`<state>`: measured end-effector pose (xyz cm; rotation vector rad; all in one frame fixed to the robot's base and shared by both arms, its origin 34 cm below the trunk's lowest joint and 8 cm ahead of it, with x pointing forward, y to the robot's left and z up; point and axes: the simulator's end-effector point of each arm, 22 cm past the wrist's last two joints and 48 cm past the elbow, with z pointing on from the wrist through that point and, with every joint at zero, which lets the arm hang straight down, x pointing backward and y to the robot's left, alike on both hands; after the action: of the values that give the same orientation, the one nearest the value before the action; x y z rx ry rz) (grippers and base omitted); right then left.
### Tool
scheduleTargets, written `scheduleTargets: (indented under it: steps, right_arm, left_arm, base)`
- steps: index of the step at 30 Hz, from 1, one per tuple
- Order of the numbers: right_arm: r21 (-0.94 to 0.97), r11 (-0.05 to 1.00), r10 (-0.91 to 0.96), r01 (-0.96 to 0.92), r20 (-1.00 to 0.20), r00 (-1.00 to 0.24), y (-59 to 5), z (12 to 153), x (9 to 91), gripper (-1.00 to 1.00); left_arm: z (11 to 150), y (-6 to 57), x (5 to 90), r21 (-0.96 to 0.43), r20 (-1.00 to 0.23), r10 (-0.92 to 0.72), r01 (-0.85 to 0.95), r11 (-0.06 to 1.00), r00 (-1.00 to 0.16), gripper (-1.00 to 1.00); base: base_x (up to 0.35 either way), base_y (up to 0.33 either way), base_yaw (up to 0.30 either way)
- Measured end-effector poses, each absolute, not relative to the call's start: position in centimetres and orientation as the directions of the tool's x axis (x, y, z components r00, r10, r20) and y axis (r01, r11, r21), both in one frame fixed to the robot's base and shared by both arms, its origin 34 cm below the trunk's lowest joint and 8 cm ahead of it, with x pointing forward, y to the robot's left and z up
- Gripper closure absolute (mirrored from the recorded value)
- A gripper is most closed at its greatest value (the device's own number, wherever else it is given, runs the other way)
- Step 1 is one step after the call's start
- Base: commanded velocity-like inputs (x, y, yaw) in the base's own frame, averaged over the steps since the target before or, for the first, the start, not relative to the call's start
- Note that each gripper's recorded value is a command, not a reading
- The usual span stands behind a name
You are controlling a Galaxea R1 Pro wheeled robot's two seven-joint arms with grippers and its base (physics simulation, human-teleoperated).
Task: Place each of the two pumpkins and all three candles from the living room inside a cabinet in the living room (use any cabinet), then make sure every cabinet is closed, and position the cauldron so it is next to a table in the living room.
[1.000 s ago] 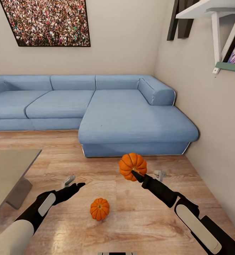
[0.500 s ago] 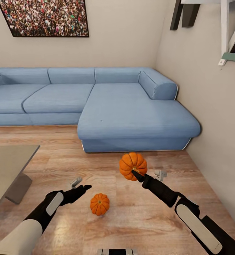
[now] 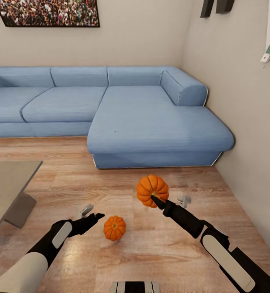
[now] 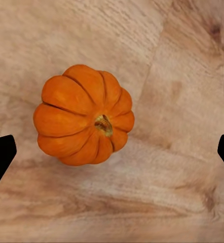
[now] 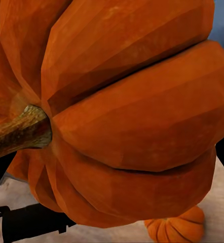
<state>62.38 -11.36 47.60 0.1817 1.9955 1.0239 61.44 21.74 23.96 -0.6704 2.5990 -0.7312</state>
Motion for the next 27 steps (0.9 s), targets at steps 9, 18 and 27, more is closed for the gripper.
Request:
scheduleTargets:
  steps: [9, 18, 27]
  right_arm:
    - [0.726, 0.654, 0.466, -0.211, -0.607, -0.644, -11.4, 45.6, 62.2, 1.00]
    - [0.734, 0.655, 0.467, -0.180, -0.580, -0.668, -11.3, 43.3, 62.0, 1.00]
    - [0.739, 0.657, 0.465, -0.152, -0.556, -0.689, -11.3, 41.2, 61.7, 1.00]
  left_arm:
    - [21.9, 21.9, 60.6, -0.542, -0.189, -0.524, -0.357, 0.761, -0.830, -1.00]
    - [19.9, 22.3, 59.5, -0.520, -0.167, -0.519, -0.373, 0.768, -0.838, -1.00]
    - [17.9, 22.4, 58.4, -0.503, -0.138, -0.519, -0.392, 0.770, -0.843, -1.00]
  base:
    - [0.000, 0.000, 0.000]
    - [0.000, 0.000, 0.000]
    - [0.000, 0.000, 0.000]
